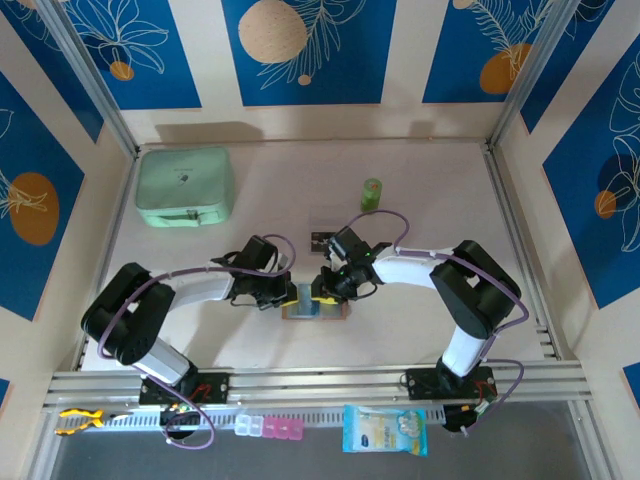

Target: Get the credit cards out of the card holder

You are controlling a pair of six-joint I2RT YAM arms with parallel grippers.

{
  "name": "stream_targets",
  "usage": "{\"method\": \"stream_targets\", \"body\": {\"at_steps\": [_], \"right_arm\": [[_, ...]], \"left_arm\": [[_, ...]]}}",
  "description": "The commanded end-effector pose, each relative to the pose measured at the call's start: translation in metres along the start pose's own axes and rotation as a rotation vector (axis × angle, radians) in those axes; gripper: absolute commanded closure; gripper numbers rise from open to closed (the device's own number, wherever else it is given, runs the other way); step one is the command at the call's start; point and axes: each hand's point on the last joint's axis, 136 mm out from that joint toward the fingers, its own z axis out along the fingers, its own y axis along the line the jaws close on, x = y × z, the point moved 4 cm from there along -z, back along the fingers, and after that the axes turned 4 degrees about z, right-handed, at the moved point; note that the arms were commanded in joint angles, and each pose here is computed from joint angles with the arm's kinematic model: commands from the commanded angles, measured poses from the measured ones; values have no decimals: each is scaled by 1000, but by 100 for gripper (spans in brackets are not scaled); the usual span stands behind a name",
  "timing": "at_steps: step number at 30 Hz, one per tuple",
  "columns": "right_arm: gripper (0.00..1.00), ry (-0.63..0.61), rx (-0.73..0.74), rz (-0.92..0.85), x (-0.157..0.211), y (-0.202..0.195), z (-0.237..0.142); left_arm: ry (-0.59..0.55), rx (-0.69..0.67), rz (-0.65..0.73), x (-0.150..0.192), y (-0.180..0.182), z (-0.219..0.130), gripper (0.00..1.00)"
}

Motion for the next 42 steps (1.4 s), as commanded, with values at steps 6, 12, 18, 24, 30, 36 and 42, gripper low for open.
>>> {"method": "stream_targets", "body": {"at_steps": [6,12,18,24,30,36,42], "right_arm": [[72,43,-17,36,4,-6,8],[77,33,-87,31,4,2,3],[82,28,-148,40,3,4,-1],[85,33,-172,42,4,2,0],[89,26,-177,45,3,0,0],[91,8,-142,50,4,-9,-7],[92,-8,-77,39,4,-16,-19]], "left_arm": [[35,-58,-7,7,10,4,100],[37,-60,-11,8,11,4,100],[36,-58,-9,7,10,4,100],[39,-60,-12,9,12,4,100],[38,-61,-12,9,12,4,100],[36,-61,-12,8,11,4,100],[38,-62,-13,9,12,4,100]]}}
